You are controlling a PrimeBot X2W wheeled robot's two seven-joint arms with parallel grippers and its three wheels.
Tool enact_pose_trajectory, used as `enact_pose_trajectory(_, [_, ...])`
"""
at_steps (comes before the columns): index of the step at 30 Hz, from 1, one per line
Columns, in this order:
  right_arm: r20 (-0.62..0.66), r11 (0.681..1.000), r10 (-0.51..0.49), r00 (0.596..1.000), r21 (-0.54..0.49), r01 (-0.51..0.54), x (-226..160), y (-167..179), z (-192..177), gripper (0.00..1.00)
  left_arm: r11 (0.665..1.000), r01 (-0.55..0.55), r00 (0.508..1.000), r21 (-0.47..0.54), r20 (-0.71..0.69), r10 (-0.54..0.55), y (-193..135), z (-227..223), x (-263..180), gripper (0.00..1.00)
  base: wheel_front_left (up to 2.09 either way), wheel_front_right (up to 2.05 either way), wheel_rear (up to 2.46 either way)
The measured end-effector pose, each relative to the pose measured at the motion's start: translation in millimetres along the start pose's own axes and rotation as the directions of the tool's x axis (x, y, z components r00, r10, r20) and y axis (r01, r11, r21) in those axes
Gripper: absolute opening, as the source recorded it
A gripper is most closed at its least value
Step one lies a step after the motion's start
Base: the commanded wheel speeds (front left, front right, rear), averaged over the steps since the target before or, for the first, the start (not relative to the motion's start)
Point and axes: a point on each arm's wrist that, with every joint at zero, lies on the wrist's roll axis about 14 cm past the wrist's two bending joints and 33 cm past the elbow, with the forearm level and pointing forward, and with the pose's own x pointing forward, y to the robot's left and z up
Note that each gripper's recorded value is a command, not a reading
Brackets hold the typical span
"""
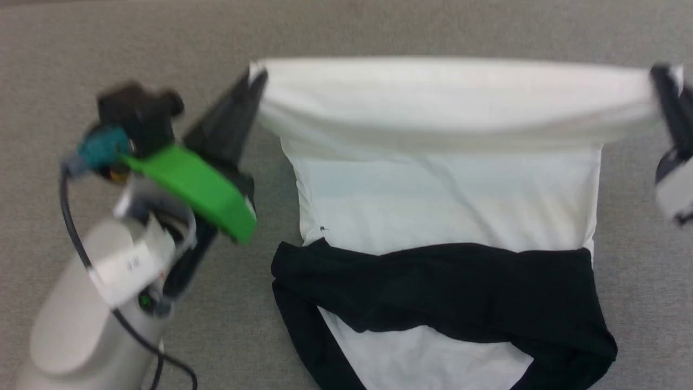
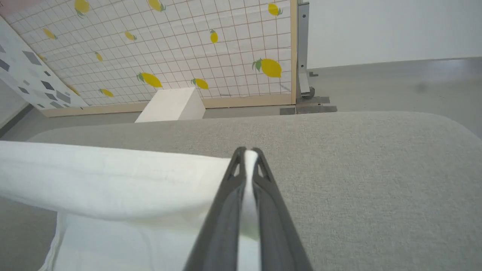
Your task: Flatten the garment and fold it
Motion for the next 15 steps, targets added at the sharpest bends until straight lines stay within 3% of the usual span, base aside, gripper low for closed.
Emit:
enact_pose_trajectory(7, [-0.017,0.998,0.021,1.0,0.067,-0.02,-60,21,-20,0.0,0.998,-0.063,0.998,-0.016,-0.019,0.063,-20,-15,-67,0.0,0.0,0.0,0.0])
enact_pose_trajectory(15, [-0.08,0.992,-0.002,0.997,0.128,0.012,-115,26,-53,0.0,0.988,-0.093,0.992,-0.12,-0.1,0.081,-54,-53,-126,0.0,0.0,0.0,0.0])
